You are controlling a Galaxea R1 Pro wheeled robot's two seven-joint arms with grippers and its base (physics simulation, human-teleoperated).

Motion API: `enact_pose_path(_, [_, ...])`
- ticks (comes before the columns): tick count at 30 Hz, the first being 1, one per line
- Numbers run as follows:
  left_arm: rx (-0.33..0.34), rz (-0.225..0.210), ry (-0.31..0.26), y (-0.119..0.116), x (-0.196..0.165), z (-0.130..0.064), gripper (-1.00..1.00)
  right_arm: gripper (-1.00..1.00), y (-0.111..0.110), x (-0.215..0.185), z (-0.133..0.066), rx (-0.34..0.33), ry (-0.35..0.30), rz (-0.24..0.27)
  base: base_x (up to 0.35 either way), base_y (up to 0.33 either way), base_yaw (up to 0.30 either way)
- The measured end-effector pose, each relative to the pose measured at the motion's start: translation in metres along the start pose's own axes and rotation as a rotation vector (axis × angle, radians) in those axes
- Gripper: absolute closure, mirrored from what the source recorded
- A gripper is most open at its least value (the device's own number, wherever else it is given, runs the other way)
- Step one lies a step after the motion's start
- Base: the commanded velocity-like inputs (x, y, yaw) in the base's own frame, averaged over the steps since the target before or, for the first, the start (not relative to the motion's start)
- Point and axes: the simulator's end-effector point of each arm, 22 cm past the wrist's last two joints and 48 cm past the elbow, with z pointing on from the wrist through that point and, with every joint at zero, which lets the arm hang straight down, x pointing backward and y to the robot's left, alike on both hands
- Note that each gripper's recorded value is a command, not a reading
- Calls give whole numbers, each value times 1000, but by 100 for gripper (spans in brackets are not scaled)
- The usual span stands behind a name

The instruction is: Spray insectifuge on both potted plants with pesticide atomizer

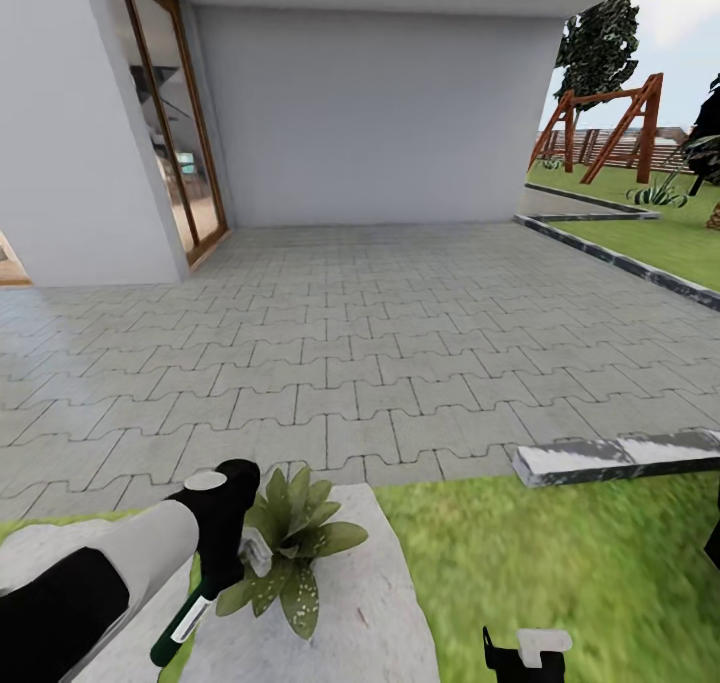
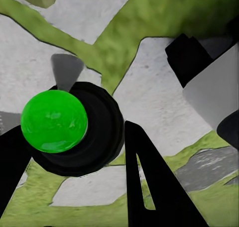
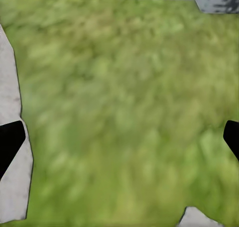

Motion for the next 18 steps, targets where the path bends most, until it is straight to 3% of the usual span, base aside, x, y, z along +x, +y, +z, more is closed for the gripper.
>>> enact_pose_path(8, [0, 25, -8, -4, -5, -1, 100, -100, 0, 0, 0, 0, -1, 0, 111, -17, 0])
enact_pose_path(13, [-7, 19, -12, 1, -4, -2, 100, -100, 0, 0, 0, 0, 1, 0, -269, 69, 0])
enact_pose_path(18, [-11, 18, -15, 2, -4, -4, 100, -100, 0, 0, 0, 0, 0, 0, -157, 257, 0])
